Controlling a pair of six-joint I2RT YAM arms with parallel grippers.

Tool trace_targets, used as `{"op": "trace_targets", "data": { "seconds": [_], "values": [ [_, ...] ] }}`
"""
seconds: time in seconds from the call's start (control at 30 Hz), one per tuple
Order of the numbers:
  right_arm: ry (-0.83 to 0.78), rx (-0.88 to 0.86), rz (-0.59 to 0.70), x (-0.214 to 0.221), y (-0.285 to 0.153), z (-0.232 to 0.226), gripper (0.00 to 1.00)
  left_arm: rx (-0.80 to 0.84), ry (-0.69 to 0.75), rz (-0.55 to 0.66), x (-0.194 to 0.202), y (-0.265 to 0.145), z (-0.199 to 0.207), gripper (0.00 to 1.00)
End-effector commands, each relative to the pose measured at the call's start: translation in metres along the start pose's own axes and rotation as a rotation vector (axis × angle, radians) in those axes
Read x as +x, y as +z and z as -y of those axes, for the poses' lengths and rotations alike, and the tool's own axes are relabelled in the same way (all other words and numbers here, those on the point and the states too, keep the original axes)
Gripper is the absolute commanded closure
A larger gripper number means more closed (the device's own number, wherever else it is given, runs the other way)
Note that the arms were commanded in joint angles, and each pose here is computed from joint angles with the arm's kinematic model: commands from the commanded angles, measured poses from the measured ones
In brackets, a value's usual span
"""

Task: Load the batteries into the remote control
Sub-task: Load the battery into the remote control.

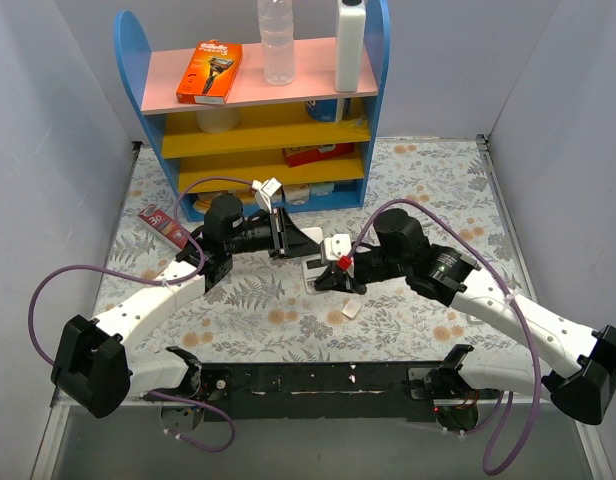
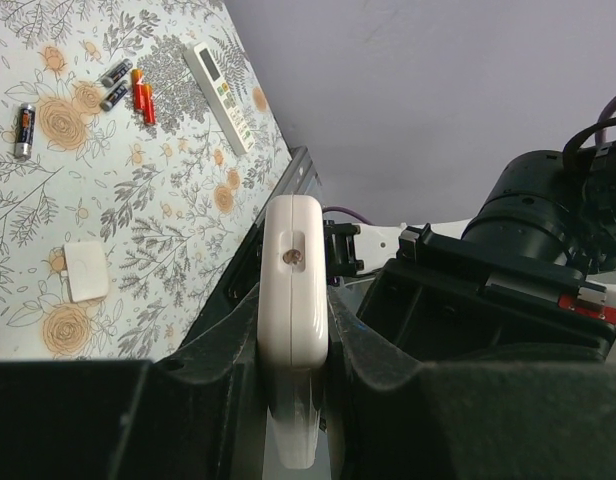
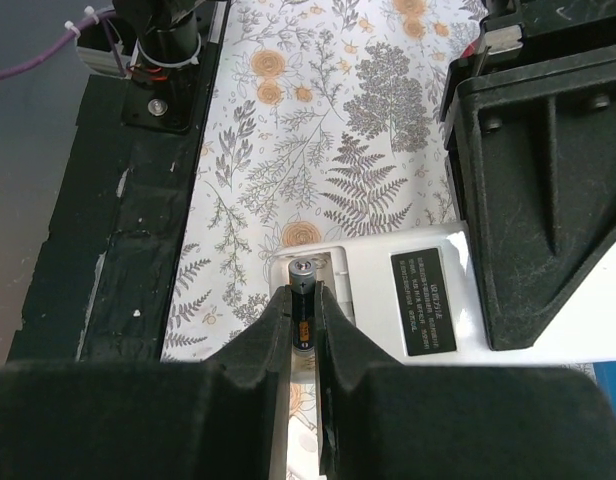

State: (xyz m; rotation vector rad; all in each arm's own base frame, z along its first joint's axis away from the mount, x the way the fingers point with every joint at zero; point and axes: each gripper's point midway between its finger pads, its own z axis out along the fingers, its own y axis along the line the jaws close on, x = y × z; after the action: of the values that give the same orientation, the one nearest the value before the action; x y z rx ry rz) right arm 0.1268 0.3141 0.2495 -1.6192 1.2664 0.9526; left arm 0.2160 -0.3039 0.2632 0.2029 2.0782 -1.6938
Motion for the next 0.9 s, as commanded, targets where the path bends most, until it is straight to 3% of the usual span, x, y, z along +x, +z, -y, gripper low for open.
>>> {"op": "trace_targets", "data": {
  "seconds": [0.0,0.57,0.87],
  "values": [
    [-0.03,-0.022,-0.022,-0.006,-0.002,-0.001,0.99,0.041,0.069,0.015,-0.01,-0.006,0.023,1.0],
    [-0.003,-0.022,-0.363,0.056,0.006,0.0,0.99,0.004,0.134,0.071,-0.024,-0.013,0.032,1.0],
    [-0.01,-0.064,-0.379,0.056,0.016,-0.007,0.97,-0.008,0.102,0.083,-0.021,-0.012,0.02,1.0]
  ]
}}
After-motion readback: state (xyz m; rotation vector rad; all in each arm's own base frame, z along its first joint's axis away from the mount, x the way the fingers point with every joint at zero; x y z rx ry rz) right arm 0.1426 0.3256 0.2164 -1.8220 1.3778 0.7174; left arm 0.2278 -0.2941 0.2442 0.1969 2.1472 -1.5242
